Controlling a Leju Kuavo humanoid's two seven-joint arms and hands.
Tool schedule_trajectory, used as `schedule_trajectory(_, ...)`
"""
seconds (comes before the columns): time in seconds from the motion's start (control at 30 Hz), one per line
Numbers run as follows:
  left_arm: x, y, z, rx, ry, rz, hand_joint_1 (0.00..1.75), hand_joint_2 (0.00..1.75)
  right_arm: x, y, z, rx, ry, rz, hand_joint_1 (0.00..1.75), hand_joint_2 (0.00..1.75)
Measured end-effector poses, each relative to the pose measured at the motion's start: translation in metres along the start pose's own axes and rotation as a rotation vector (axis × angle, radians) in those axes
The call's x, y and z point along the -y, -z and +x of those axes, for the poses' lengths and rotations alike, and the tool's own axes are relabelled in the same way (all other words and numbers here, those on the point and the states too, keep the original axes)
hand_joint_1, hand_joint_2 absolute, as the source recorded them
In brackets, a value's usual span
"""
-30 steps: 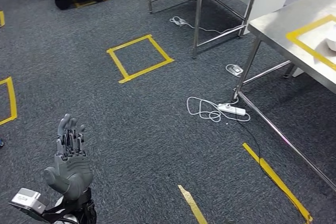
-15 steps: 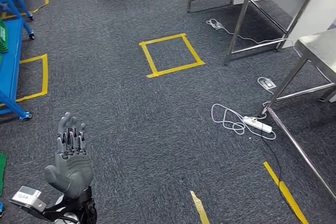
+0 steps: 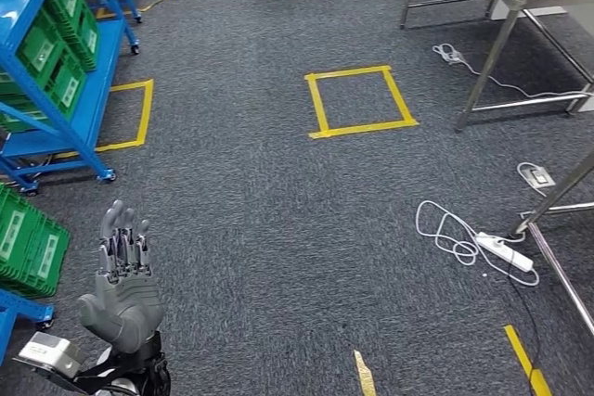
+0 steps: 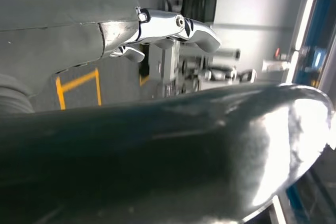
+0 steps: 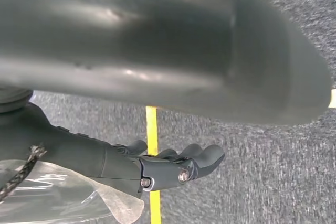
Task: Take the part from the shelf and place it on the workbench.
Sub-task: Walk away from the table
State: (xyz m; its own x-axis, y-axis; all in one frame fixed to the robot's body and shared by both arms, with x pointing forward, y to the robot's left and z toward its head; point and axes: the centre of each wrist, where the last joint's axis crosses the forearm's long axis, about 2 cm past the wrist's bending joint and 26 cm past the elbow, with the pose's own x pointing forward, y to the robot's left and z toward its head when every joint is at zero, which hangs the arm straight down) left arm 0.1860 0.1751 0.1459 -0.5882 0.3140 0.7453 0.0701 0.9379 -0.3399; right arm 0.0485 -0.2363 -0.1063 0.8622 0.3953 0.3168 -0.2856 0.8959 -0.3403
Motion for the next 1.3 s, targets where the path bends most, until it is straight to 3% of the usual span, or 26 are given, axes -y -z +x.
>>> schedule_trajectory(1.3,0.0002,-0.0023,0.0007,-0.005,0.003,0.008,0.0,0.0,-0.003,-0.001,0.0009,-0.008,0.003,0.018,0.0,0.0)
